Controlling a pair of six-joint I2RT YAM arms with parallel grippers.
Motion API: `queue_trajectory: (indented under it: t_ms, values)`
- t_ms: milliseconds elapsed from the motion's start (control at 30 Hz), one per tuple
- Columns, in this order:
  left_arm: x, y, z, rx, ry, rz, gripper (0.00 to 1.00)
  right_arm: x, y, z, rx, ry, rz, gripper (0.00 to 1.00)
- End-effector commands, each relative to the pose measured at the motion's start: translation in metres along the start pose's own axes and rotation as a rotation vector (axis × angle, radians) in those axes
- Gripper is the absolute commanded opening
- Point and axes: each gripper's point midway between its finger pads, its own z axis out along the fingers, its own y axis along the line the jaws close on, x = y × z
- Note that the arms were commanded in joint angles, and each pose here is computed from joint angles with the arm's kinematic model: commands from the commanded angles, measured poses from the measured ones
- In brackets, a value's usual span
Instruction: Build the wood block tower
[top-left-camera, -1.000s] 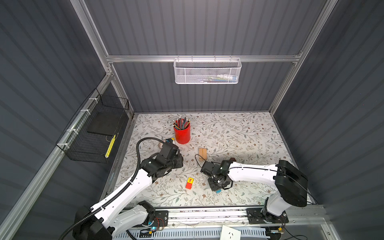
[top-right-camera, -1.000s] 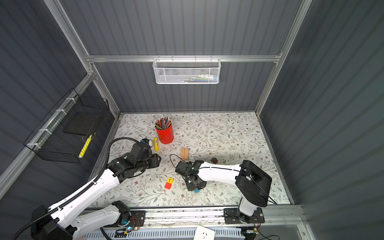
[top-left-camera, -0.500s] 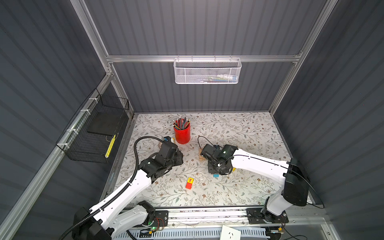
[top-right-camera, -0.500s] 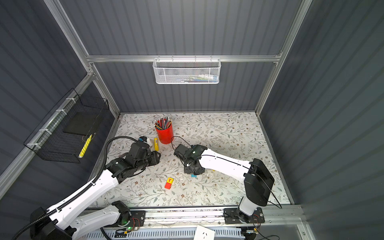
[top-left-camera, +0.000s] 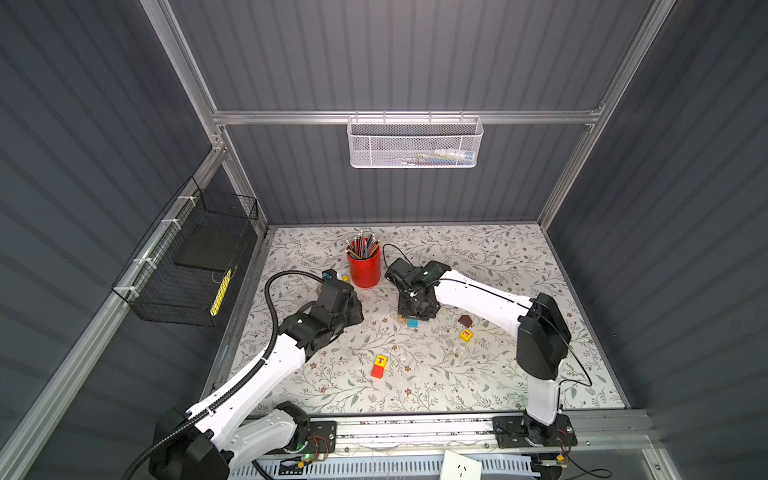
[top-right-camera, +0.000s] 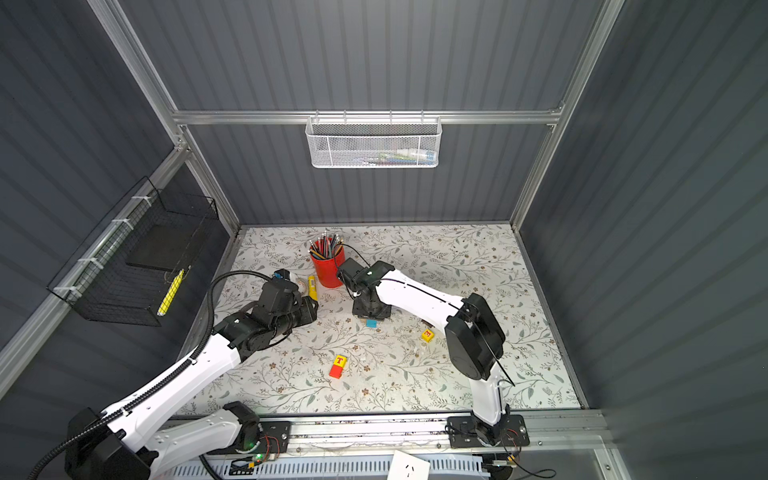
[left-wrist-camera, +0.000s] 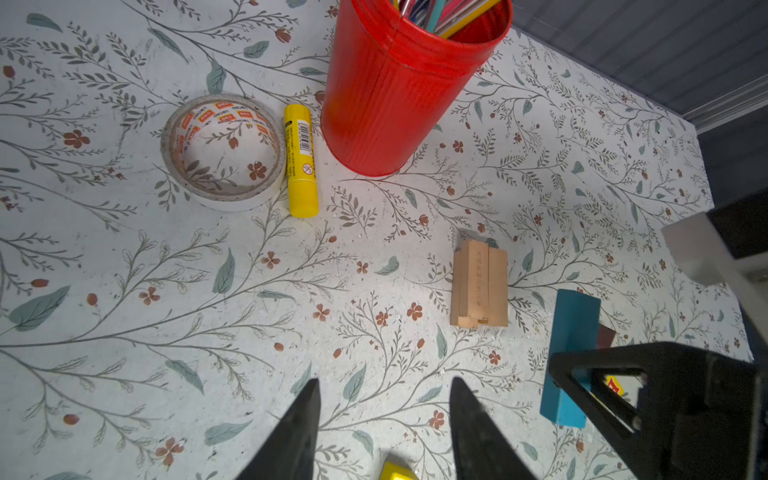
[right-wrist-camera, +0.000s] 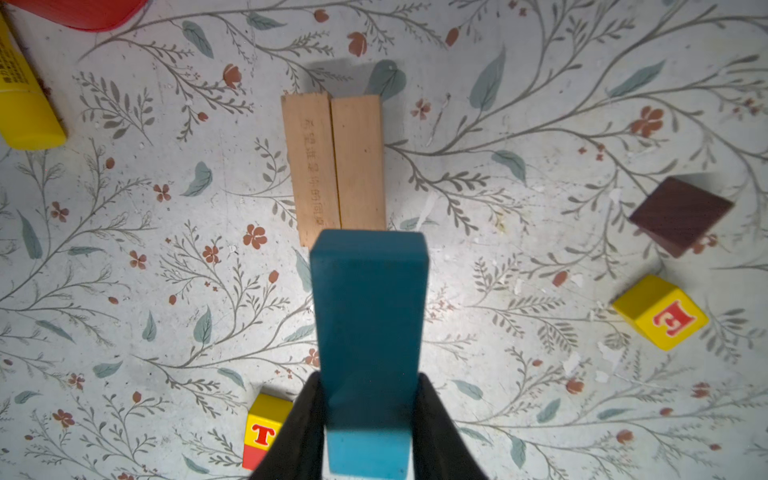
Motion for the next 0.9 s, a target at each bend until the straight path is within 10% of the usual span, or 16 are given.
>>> queue_trajectory:
  t_ms: [0,867]
  values:
    - [-0.002,0.007,0.005,-0.024,0.008,-0.032,0.50,-0.011,0.004,0.009,-0.003,0.026,-0.006,0.16]
    - [0.002,0.018,0.023,-0.051,0.043,-0.081,0.51,-0.037,0.012,0.048,0.019,0.081,-0.033,0.19]
